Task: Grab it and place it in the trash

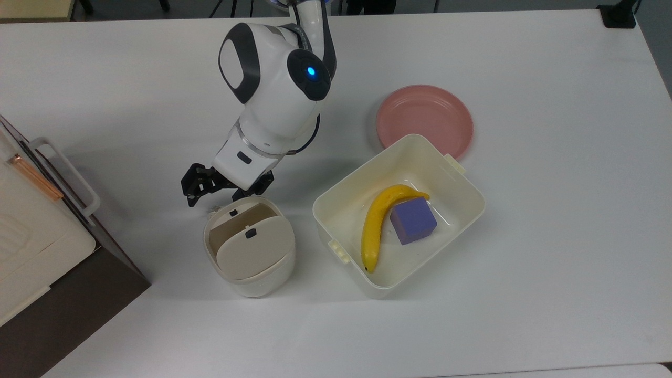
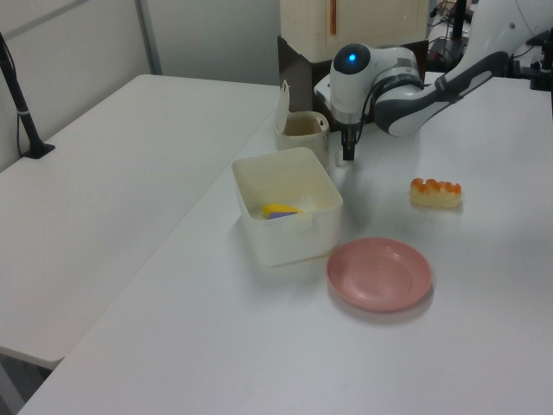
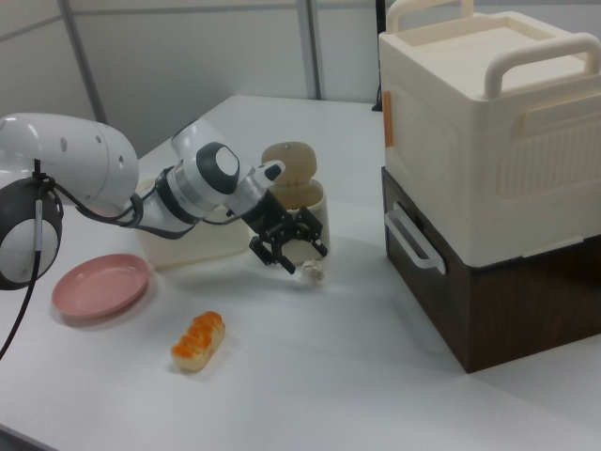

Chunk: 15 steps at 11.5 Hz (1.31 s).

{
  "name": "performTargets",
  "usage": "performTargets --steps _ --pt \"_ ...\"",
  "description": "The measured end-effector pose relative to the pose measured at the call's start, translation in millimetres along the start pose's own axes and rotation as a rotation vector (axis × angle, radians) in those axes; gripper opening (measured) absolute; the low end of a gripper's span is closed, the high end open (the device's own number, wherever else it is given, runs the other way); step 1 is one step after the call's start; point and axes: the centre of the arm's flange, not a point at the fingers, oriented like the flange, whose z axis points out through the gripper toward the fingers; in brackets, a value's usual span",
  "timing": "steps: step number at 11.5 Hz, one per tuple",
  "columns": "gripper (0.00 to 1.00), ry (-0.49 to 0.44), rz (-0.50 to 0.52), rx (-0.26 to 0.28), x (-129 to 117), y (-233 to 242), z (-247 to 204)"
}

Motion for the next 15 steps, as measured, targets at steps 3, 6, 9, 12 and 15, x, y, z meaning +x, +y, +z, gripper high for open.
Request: performTargets --steps 3,6,9,12,15 --pt "0.90 -0.017 -0.028 -0.004 -5.7 -9.7 8.3" --pt "0.87 -0.017 -0.038 -0.014 -6.3 -10.4 9.2" --pt "0.85 -0.022 -0.052 -0.030 -7.8 -9.2 14.4" --pt "0.85 0.000 -0.062 -0.025 -6.0 -12.4 22.8" --pt "0.83 0.007 -0.061 -0.022 -3.6 -13.1 26.4"
